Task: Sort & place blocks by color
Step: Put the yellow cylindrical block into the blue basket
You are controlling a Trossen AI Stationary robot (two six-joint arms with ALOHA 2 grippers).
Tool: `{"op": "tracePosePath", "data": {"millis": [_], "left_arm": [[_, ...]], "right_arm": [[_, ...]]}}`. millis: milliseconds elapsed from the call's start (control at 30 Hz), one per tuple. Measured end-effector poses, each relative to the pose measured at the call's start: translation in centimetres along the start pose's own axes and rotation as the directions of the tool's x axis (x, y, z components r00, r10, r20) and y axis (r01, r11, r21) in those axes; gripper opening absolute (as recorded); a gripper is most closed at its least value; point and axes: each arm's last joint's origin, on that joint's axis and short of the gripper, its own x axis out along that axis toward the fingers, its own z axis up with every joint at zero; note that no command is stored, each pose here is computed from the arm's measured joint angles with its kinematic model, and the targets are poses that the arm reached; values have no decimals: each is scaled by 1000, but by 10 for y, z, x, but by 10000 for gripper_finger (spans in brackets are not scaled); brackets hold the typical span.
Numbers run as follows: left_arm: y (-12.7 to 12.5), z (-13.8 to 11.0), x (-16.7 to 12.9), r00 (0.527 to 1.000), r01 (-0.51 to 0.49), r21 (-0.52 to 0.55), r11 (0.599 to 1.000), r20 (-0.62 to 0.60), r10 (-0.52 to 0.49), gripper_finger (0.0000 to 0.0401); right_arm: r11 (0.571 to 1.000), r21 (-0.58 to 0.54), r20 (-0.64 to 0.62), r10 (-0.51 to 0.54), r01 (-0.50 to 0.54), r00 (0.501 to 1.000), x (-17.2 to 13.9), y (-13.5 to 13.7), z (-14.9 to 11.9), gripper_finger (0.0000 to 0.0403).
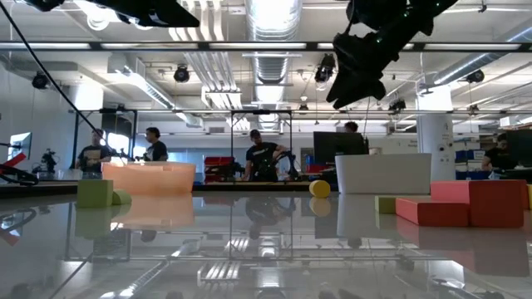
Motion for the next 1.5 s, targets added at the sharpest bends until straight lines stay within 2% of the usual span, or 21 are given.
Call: {"op": "tracePosePath", "data": {"millis": [267,533,767,1033,1233,1433,1500], "left_arm": [[0,0,0,1000,0,-8,1000,3,0,152],[-1,3,1,1000,-11,-44,999,25,12,152],[2,8,1,997,-32,-33,999,64,34,152],[13,19,-2,988,-83,6,996,132,82,152],[16,20,-4,987,-89,5,996,138,87,152],[12,14,-4,989,-82,28,996,126,78,152],[11,12,-3,990,-81,38,996,123,76,152]], "right_arm": [[996,4,-27,-86,86,996,15,41,-15,161],[983,57,-33,-171,173,985,28,65,-30,161],[944,244,-72,-210,222,975,42,70,-39,162],[882,366,-143,-263,297,954,61,69,-50,162],[845,408,-186,-294,346,937,76,69,-58,162],[846,385,-219,-304,368,927,97,78,-47,162],[844,355,-259,-324,402,910,104,81,-43,162]]}}
